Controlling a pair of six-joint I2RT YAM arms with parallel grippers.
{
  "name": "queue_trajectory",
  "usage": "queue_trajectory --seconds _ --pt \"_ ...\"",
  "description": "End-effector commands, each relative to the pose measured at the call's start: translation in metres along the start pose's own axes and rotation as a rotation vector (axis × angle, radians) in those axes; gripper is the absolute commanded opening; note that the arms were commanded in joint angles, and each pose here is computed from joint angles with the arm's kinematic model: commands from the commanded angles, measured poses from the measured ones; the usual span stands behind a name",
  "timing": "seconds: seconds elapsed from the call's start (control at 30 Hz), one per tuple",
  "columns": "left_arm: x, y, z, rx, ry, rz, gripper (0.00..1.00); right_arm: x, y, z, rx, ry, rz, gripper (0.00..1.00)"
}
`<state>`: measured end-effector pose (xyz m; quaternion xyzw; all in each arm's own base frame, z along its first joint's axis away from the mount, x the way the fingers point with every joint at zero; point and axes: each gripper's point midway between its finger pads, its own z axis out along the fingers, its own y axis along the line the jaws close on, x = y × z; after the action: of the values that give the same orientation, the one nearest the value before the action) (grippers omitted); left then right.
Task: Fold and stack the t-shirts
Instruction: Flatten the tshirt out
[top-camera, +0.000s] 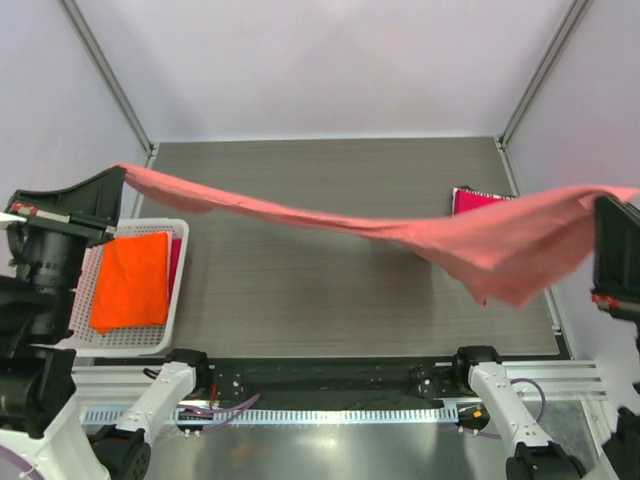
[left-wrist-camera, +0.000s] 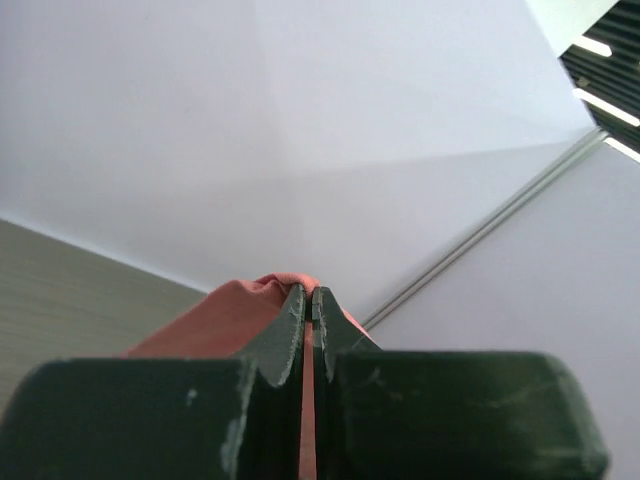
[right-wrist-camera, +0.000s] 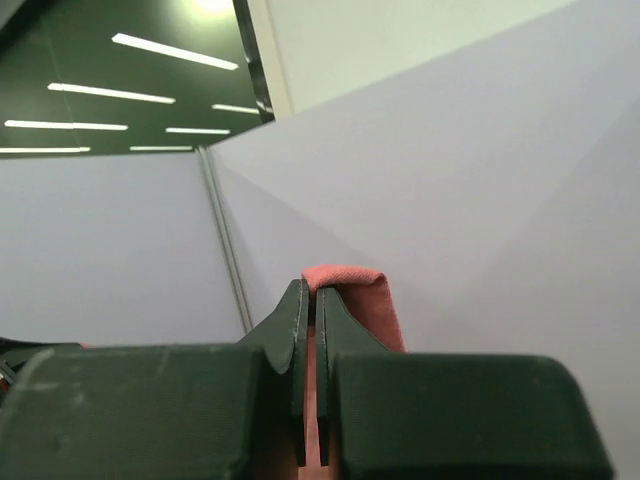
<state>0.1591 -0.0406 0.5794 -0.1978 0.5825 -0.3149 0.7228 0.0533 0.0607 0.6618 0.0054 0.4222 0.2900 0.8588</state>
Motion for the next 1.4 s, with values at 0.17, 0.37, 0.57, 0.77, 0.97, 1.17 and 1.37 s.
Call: queue_trajectory --seconds 0.17,0.37,0.57,0.77,0.97,1.17,1.37 --pt "0.039 0.045 0.049 -0.185 0.111 -0.013 0.00 0.023 -0.040 0.045 0.125 0.077 0.020 0.01" --pt "0.118 0.115 0.123 -0.355 0.260 -0.009 0.00 0.169 -0.138 0.113 0.291 0.384 0.135 0.01" --pt "0.147 0.149 0.206 -0.396 0.343 -0.032 0.00 0.266 -0.179 0.182 0.251 0.571 0.297 0.01" --pt "0.085 0.135 0.266 -0.274 0.260 -0.105 0.00 0.250 -0.178 0.242 0.154 0.478 0.295 0.01" --pt "0.024 0.106 0.273 -0.090 0.163 -0.186 0.00 0.180 -0.191 0.268 0.062 0.296 0.326 0.01" --pt "0.041 0.122 0.286 -0.009 0.187 -0.189 0.00 0.217 -0.215 0.250 0.062 0.403 0.392 0.01" --pt "0.113 0.212 0.268 -0.211 0.270 -0.174 0.00 0.292 -0.237 0.179 0.152 0.522 0.457 0.01"
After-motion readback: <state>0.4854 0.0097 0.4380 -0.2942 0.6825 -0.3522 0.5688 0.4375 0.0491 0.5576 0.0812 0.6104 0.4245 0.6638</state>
